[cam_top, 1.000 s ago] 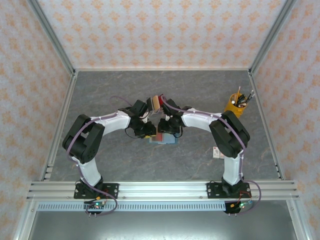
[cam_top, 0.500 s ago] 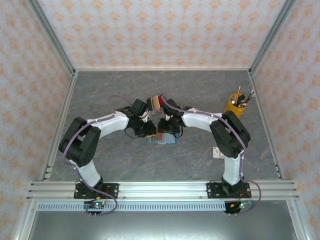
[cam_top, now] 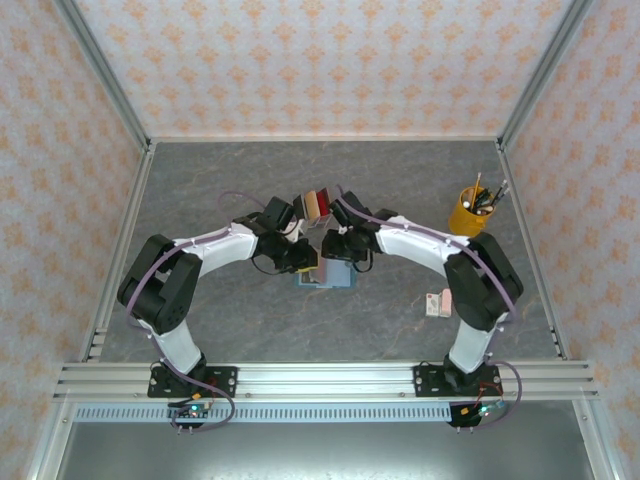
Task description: Take the credit cards out of the card holder
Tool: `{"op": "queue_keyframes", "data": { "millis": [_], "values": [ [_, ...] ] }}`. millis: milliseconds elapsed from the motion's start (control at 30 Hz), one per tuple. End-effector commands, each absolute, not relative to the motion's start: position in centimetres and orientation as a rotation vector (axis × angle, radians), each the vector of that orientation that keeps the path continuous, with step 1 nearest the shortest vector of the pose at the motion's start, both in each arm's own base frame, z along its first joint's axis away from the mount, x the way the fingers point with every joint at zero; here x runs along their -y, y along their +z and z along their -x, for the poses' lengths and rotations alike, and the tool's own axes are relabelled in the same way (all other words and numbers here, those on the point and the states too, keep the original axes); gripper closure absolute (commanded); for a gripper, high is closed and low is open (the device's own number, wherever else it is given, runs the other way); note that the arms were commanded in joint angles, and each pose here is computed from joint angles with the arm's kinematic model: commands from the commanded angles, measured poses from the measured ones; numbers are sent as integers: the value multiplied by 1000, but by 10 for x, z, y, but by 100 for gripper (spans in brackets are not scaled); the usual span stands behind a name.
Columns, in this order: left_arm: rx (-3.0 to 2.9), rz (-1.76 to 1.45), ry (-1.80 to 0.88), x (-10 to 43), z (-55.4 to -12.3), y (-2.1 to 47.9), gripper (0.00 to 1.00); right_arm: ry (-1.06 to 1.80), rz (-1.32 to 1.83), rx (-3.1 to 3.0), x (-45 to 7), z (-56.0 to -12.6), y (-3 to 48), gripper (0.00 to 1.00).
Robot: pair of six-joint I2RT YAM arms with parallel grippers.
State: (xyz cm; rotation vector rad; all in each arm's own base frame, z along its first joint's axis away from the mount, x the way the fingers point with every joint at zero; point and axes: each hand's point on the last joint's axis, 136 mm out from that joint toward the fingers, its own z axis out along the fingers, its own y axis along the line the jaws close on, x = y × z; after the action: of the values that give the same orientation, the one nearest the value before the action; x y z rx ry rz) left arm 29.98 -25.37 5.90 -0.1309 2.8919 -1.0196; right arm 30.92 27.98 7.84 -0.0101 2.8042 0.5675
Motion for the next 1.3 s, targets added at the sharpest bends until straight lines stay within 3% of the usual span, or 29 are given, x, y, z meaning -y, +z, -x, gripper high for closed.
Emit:
{"op": "queue_keyframes", "data": {
  "millis": [0,533,800,1000,1267],
  "values": [
    [-2844,107,-1101,264,-300,74,79,384,-71,-2749,-246,-310,89,61],
    [-2791,28,-1190,304,-306,95,68,251,-244,-2552,-198,-310,121,61],
    [-2796,122,-1028,277,-320,98,66,341,-171,-2581,-214,-308,121,62],
    [-2792,317,-948,241,-326,82,69,494,-82,-2634,-242,-305,116,66],
    [-2807,390,-917,232,-323,68,72,574,-56,-2732,-269,-302,92,72]
  ]
}}
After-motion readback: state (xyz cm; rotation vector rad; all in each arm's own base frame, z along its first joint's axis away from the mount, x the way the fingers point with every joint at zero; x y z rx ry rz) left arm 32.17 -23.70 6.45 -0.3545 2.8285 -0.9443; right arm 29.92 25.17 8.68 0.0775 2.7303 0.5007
